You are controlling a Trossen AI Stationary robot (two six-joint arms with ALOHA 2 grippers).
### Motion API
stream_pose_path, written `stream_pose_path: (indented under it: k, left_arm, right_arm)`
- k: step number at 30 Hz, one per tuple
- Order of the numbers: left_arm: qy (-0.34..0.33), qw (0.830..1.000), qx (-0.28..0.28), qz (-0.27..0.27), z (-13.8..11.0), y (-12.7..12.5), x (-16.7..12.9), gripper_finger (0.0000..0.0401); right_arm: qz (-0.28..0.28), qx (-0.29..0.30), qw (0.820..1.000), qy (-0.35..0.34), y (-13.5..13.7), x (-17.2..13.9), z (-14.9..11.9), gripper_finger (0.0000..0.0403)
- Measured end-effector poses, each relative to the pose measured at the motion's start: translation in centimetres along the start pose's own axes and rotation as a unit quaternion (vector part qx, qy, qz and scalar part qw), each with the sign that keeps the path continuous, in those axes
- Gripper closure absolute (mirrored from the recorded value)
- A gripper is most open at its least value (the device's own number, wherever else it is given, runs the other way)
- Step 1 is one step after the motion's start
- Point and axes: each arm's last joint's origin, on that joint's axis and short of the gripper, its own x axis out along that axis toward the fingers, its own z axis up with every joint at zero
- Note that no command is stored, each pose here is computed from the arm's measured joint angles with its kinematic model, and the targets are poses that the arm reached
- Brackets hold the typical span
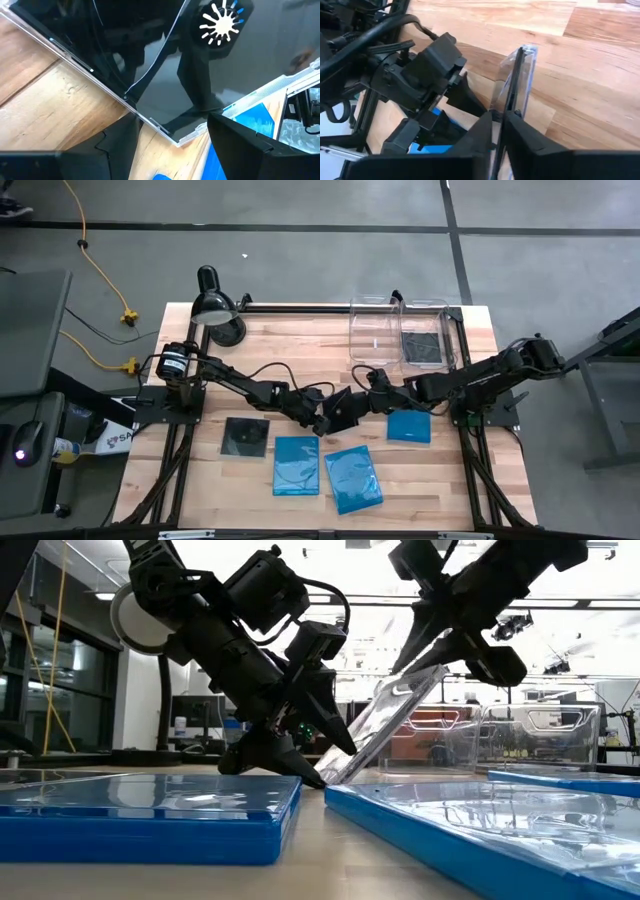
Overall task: Pick & place jewel cases by type
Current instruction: Put the right black CD case into the right transparent bin
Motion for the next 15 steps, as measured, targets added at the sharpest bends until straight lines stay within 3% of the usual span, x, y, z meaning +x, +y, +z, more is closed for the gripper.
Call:
stream_pose_path:
  k: [3,15]
  left_arm:
    - [0.0,1.0,0.0,0.0,-0.01,-0.01,0.0,0.0165]
    - [0.002,1.0,0.023,0.0,-0.04,0.0,0.0,0.0165]
  right_arm:
    - [-0.001,-0.011,1.0,-0.003,-0.01,0.02,0.0,0.0397]
    - [-0.003,-0.048,0.999,0.005,-0.13,-0.41,0.05,0.0402]
